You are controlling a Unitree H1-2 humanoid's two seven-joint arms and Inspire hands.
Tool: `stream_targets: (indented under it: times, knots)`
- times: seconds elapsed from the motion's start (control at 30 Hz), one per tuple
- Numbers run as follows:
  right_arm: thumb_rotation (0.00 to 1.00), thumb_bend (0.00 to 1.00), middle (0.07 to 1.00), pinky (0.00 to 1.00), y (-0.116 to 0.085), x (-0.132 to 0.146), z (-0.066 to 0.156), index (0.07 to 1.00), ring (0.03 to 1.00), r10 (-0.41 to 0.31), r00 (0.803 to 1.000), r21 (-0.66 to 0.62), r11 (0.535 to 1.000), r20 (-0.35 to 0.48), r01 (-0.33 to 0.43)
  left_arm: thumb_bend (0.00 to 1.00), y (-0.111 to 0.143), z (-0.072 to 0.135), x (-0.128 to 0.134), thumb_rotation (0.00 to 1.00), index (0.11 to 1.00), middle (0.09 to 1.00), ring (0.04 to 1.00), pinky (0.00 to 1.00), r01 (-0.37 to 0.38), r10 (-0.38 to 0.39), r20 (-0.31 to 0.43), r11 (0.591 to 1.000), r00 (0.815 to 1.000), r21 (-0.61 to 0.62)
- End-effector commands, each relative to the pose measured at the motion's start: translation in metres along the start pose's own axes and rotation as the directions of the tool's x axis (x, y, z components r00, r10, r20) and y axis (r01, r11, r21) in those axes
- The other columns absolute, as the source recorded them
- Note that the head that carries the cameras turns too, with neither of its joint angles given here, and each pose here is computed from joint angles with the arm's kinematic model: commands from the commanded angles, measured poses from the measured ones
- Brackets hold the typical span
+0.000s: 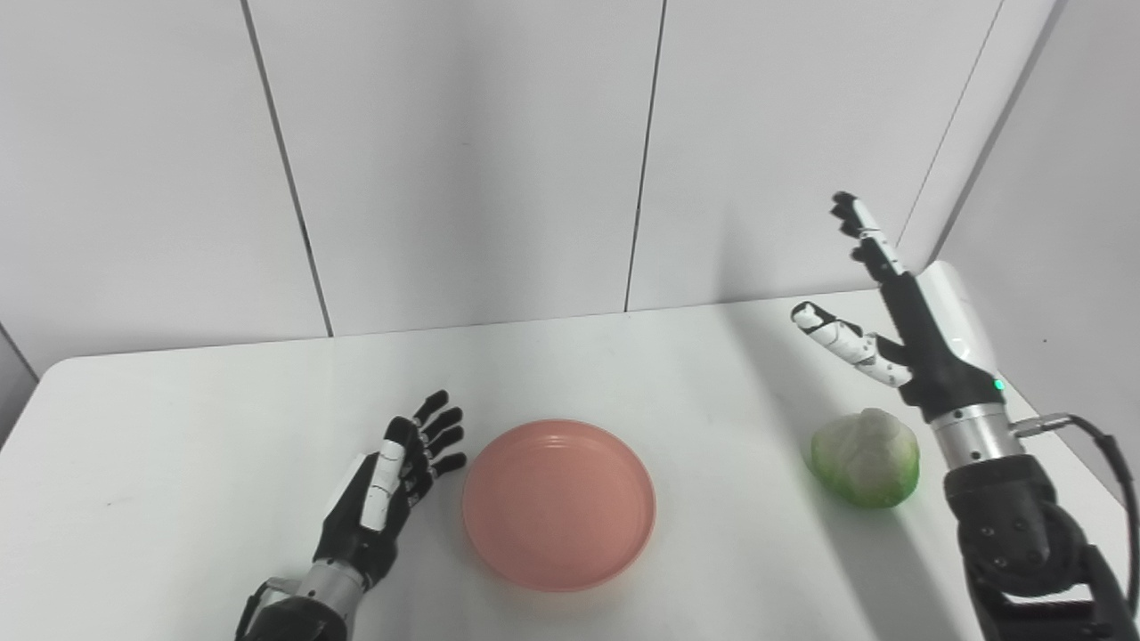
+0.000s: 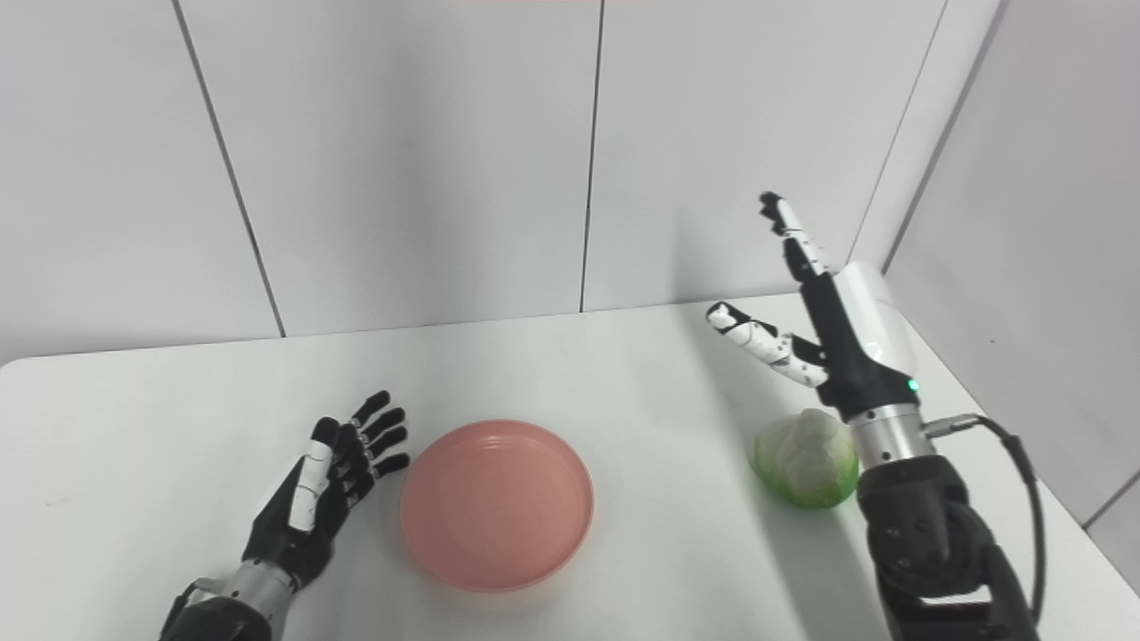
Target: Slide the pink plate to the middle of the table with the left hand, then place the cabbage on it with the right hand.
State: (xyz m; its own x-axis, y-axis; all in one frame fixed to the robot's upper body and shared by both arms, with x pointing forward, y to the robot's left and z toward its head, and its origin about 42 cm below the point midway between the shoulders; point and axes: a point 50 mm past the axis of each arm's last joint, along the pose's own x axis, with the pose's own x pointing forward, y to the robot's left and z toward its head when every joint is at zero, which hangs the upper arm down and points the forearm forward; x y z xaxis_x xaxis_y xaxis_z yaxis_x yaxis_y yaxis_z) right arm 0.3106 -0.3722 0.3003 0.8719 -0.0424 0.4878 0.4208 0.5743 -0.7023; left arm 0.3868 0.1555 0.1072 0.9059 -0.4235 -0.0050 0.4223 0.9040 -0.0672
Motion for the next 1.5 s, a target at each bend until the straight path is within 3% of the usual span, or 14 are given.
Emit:
stream_targets:
  times: [0.0, 0.17, 0.37, 0.57, 0.7, 0.83, 1.17, 1.3, 1.47]
  knots:
    - [0.87, 0.94, 0.954, 0.86, -0.024, 0.003, -0.005, 0.985, 0.929, -0.059, 0.998, -0.053, 0.997, 0.012, 0.059, 0.92, 0.014, -0.039, -0.025, 0.96, 0.91, 0.918, 0.911, 0.88, -0.069, 0.065, -0.138, 0.997, 0.988, -0.022]
    - [0.82, 1.0, 0.959, 0.88, -0.039, -0.008, -0.022, 0.998, 0.95, -0.056, 0.997, -0.089, 0.995, -0.051, 0.052, 0.92, 0.017, -0.039, -0.028, 0.97, 0.915, 0.921, 0.913, 0.88, -0.078, 0.075, -0.125, 0.997, 0.989, -0.017]
    - [0.73, 0.97, 0.962, 0.85, -0.048, -0.022, -0.03, 0.998, 0.941, -0.046, 0.992, -0.134, 0.991, -0.118, 0.03, 0.92, 0.027, -0.043, -0.033, 0.98, 0.907, 0.91, 0.903, 0.87, -0.079, 0.08, -0.123, 0.997, 0.989, 0.012]
    - [0.69, 1.0, 0.966, 0.85, -0.05, -0.032, -0.038, 0.995, 0.944, -0.023, 0.975, -0.143, 0.99, -0.221, -0.009, 0.95, 0.038, -0.047, -0.037, 0.97, 0.907, 0.91, 0.907, 0.87, -0.07, 0.074, -0.121, 0.997, 0.99, 0.036]
    - [0.67, 1.0, 0.968, 0.83, -0.044, -0.036, -0.046, 0.993, 0.925, 0.02, 0.968, -0.138, 0.989, -0.251, -0.056, 0.95, 0.045, -0.049, -0.04, 0.97, 0.913, 0.917, 0.911, 0.88, -0.06, 0.065, -0.123, 0.997, 0.99, 0.037]
    - [0.64, 1.0, 0.977, 0.84, -0.032, -0.038, -0.052, 0.999, 0.941, 0.075, 0.941, -0.104, 0.988, -0.33, -0.115, 0.96, 0.052, -0.048, -0.043, 0.95, 0.912, 0.915, 0.911, 0.88, -0.07, 0.073, -0.134, 0.997, 0.988, 0.031]
    - [0.63, 1.0, 0.983, 0.83, -0.005, -0.033, -0.062, 1.0, 0.95, 0.154, 0.92, -0.05, 0.982, -0.36, -0.185, 0.93, 0.058, -0.045, -0.047, 0.97, 0.912, 0.912, 0.913, 0.9, -0.069, 0.073, -0.135, 0.997, 0.988, 0.034]
    - [0.59, 1.0, 0.989, 0.84, 0.005, -0.032, -0.061, 1.0, 0.956, 0.199, 0.895, -0.014, 0.975, -0.399, -0.223, 0.94, 0.058, -0.044, -0.049, 0.97, 0.911, 0.911, 0.911, 0.91, -0.067, 0.071, -0.138, 0.997, 0.988, 0.033]
    - [0.57, 1.0, 0.994, 0.87, 0.011, -0.031, -0.065, 1.0, 0.971, 0.222, 0.884, 0.002, 0.97, -0.411, -0.243, 0.93, 0.059, -0.043, -0.05, 0.96, 0.907, 0.909, 0.91, 0.9, -0.067, 0.071, -0.137, 0.997, 0.988, 0.03]
